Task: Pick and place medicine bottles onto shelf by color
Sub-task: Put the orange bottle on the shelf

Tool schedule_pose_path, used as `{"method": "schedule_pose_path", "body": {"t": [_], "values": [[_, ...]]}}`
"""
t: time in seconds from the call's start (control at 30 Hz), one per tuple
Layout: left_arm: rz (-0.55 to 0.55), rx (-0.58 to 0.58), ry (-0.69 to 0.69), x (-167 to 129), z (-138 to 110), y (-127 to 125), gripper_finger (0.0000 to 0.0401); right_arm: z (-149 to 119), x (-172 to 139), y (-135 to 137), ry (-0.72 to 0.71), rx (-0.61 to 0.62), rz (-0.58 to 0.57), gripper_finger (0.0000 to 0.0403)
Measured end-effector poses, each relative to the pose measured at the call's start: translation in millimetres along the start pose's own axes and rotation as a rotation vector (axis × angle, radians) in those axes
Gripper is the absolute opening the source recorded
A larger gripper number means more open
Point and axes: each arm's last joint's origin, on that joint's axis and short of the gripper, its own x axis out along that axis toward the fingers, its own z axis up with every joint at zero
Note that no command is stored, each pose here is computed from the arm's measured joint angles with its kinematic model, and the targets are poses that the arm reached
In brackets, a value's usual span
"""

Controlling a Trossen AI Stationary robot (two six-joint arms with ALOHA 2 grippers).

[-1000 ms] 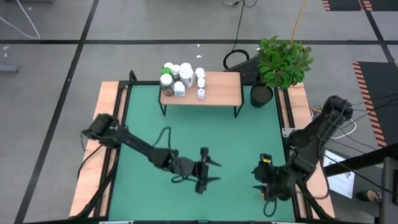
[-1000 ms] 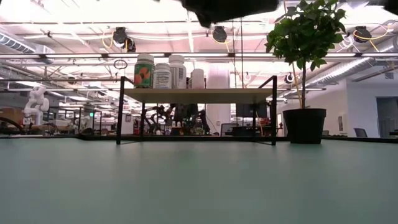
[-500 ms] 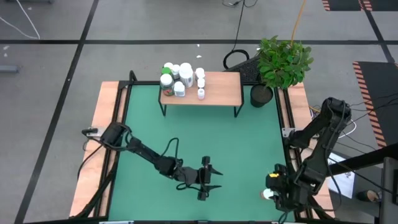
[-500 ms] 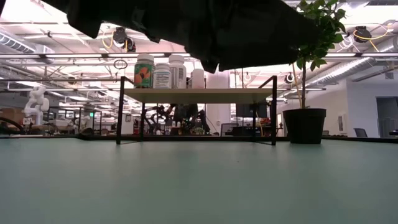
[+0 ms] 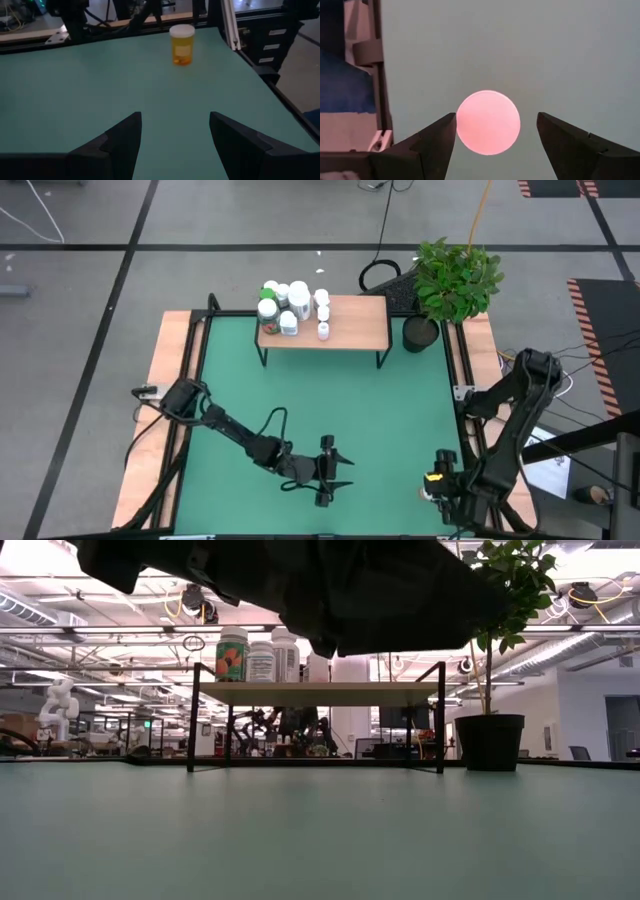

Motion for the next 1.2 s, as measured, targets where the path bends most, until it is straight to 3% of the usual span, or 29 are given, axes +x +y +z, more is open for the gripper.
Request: {"method": "schedule_pose_path", "body": {"t": [0.7, 1.0, 1.2], "values": [[0.028, -0.03, 0.007, 1.0, -0.7, 3.7, 0.0237, 3.9, 3.1, 0.1, -0.04, -0.045, 0.009, 0.0268], [0.028, -0.03, 0.008, 1.0, -0.7, 3.7, 0.0237, 4.0, -2.0, -3.0, -0.046, -0.066, 0.006, 0.0289], [0.028, -0.046, 0.008, 1.0, -0.7, 3.8, 0.0237, 2.0, -2.1, -8.7, -0.037, 0.024, -0.054, 0.0297]]}}
